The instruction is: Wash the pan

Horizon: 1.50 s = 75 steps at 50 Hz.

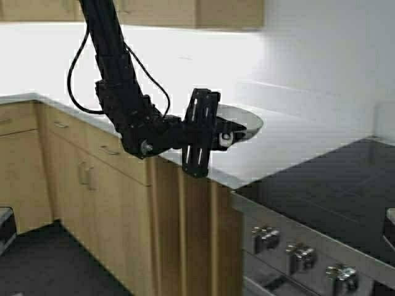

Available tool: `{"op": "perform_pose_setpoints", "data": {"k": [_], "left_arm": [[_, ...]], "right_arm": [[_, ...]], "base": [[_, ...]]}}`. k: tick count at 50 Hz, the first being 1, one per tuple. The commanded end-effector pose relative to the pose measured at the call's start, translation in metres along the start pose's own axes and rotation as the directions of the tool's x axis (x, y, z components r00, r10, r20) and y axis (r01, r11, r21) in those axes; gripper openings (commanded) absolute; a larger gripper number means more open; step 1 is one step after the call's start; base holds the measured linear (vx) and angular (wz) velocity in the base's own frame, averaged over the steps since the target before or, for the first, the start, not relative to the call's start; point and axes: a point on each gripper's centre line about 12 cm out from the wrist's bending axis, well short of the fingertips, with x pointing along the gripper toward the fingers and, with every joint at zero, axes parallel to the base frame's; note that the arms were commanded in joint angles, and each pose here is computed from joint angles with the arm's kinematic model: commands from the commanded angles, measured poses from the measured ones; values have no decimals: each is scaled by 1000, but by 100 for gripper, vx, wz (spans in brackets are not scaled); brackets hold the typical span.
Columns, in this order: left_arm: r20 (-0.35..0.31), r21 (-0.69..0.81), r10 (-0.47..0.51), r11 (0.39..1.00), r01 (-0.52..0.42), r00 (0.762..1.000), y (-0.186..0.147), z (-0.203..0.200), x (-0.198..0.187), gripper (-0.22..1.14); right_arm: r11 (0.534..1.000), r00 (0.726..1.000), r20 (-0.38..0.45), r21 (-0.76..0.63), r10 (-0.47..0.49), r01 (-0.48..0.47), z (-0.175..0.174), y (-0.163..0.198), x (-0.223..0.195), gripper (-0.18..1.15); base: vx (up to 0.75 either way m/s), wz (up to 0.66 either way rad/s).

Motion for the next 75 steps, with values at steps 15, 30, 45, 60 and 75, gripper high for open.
{"op": "perform_pose_setpoints", "data": {"k": [15, 30, 45, 60, 75], "left_arm": [[2, 34, -84, 996, 84, 996, -31, 2, 4, 3], [3, 91, -59, 994, 59, 998, -19, 1, 3, 3], [-22, 82, -88, 993, 89, 996, -22, -4, -8, 3], [-20, 58, -99, 993, 100, 995, -22, -5, -22, 3], [-16, 55, -79, 995, 80, 997, -13, -5, -23, 3]], "right_arm": [[1000, 1000, 9, 0, 3, -3, 7, 1, 2, 6], [999, 999, 2, -12, 42, -42, 3, 9, -1, 6], [999, 999, 9, -16, 51, -51, 3, 10, -5, 6], [998, 998, 7, -9, 65, -65, 2, 13, -5, 6], [997, 997, -2, -12, 77, -77, 0, 16, -6, 6]], "base": [[3, 47], [2, 54], [2, 73], [2, 65], [1, 76]]}}
